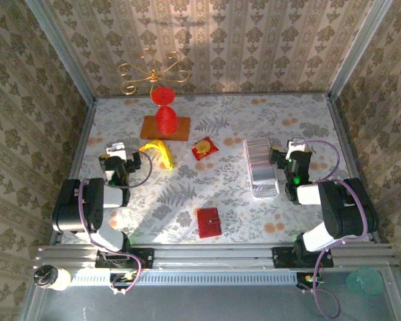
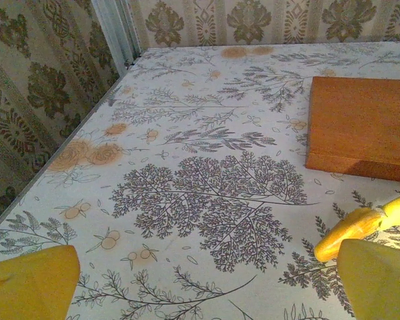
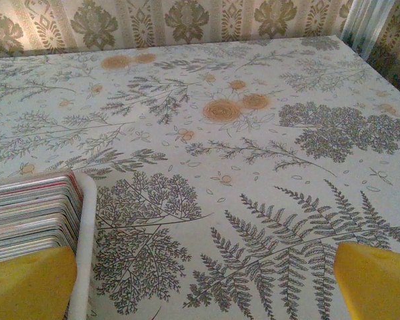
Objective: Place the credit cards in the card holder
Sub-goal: Reset both arms
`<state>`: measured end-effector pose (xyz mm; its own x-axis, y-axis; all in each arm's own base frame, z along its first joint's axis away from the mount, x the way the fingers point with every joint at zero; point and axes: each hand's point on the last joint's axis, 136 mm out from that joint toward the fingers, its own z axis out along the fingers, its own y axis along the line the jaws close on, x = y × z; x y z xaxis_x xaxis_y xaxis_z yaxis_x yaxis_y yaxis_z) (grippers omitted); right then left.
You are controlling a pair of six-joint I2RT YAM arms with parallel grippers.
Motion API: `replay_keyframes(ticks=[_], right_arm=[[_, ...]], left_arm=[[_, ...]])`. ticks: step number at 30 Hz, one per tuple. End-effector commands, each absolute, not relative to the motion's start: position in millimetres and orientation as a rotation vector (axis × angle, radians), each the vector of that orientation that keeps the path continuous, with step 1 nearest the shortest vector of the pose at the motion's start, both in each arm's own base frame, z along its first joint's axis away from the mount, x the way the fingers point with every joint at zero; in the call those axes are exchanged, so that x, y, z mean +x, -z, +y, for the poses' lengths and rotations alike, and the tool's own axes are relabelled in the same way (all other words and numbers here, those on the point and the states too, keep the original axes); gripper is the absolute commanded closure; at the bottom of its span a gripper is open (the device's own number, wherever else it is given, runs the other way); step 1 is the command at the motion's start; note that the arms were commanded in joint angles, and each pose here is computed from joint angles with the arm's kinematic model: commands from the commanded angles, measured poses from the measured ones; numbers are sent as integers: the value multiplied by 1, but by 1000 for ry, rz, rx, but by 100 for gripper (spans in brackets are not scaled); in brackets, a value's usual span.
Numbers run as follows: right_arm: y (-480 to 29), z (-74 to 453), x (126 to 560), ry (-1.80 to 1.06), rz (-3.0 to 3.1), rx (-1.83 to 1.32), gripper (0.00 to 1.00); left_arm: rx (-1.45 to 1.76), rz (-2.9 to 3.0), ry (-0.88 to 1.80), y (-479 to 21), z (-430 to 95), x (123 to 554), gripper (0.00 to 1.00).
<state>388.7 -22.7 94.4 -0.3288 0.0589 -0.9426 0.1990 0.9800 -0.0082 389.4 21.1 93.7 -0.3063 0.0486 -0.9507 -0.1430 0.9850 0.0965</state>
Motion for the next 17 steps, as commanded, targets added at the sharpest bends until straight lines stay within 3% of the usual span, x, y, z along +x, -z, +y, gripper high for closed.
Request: replay_keyframes(ticks=[1, 17], right_arm=[[-100, -29, 392, 170, 1884, 217, 0], [-101, -27, 393, 185, 1883, 206, 0]], left_arm=[[-12, 1877, -197, -99, 13, 397, 0], [-6, 1877, -199, -100, 13, 397, 0]])
